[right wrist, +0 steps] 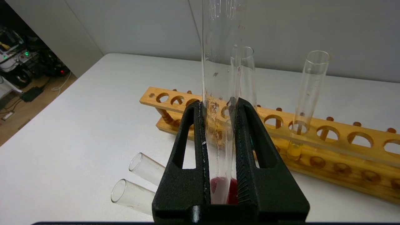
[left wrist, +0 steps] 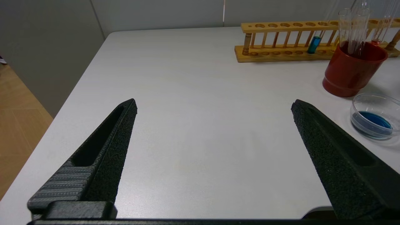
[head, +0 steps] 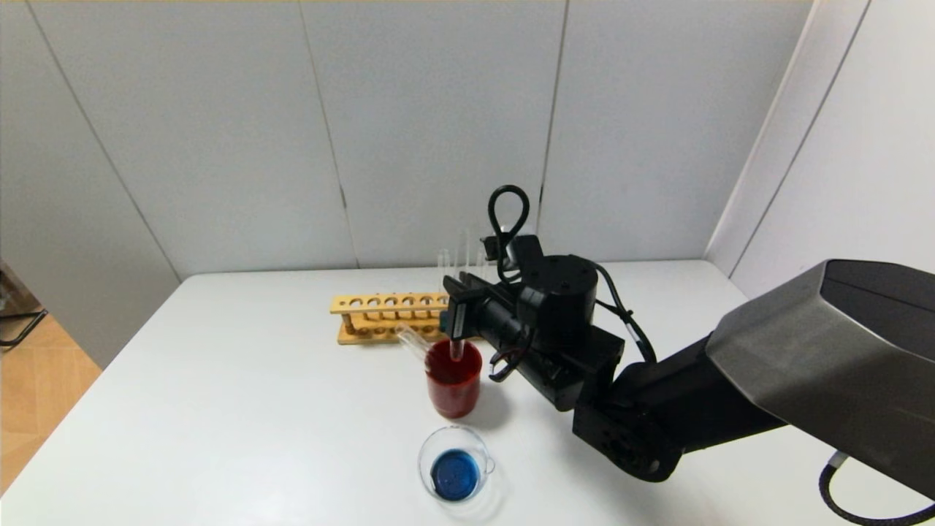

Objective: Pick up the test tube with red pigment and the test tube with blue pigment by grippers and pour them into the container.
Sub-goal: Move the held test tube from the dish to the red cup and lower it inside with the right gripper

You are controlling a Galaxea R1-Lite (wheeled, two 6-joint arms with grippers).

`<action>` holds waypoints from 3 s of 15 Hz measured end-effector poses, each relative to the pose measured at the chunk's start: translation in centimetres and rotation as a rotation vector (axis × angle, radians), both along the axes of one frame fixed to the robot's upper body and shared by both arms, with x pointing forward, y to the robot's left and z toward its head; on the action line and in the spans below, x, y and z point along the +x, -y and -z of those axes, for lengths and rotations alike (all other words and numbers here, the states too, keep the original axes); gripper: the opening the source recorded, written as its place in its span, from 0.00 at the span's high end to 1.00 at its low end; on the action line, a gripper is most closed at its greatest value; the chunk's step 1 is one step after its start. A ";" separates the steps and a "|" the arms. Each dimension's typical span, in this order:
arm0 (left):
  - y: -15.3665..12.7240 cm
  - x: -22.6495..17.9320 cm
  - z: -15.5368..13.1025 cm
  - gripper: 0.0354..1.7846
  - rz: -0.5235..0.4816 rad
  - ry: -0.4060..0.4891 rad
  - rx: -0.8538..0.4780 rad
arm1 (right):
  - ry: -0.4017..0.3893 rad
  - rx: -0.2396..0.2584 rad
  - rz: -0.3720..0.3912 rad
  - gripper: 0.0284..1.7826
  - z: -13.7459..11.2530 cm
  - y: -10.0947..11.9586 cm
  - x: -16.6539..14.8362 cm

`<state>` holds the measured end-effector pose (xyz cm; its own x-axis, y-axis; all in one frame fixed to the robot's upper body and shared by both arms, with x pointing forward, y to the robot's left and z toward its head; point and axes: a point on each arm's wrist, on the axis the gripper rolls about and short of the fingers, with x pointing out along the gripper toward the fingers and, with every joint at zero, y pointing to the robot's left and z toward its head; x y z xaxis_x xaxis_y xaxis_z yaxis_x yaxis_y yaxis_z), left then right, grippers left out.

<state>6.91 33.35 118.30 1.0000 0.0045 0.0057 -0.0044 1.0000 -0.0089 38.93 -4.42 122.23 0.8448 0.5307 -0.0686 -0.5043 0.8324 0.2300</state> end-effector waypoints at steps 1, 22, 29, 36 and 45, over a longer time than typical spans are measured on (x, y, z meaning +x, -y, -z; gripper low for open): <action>0.0 0.0 0.0 0.02 0.000 0.000 0.000 | 0.006 0.001 0.000 0.83 0.2 -0.1 0.1; 0.0 0.0 0.0 0.02 0.000 0.000 0.000 | 0.063 -0.119 -0.029 0.83 2.5 0.3 -1.1; 0.0 0.0 0.0 0.02 0.000 0.000 0.000 | 0.053 -0.136 -0.054 0.83 3.0 0.3 -1.6; 0.0 0.0 0.0 0.02 0.000 0.000 0.000 | 0.050 -0.142 -0.058 0.83 3.2 0.3 -1.6; 0.0 0.0 0.0 0.02 0.000 0.000 0.000 | 0.042 -0.146 -0.069 0.42 3.5 0.2 -1.6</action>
<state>6.91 33.35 118.30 1.0000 0.0045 0.0057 -0.0044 1.0000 -0.0089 37.35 -4.63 118.69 0.8106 0.5743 -0.1142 -0.5677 0.8186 0.0868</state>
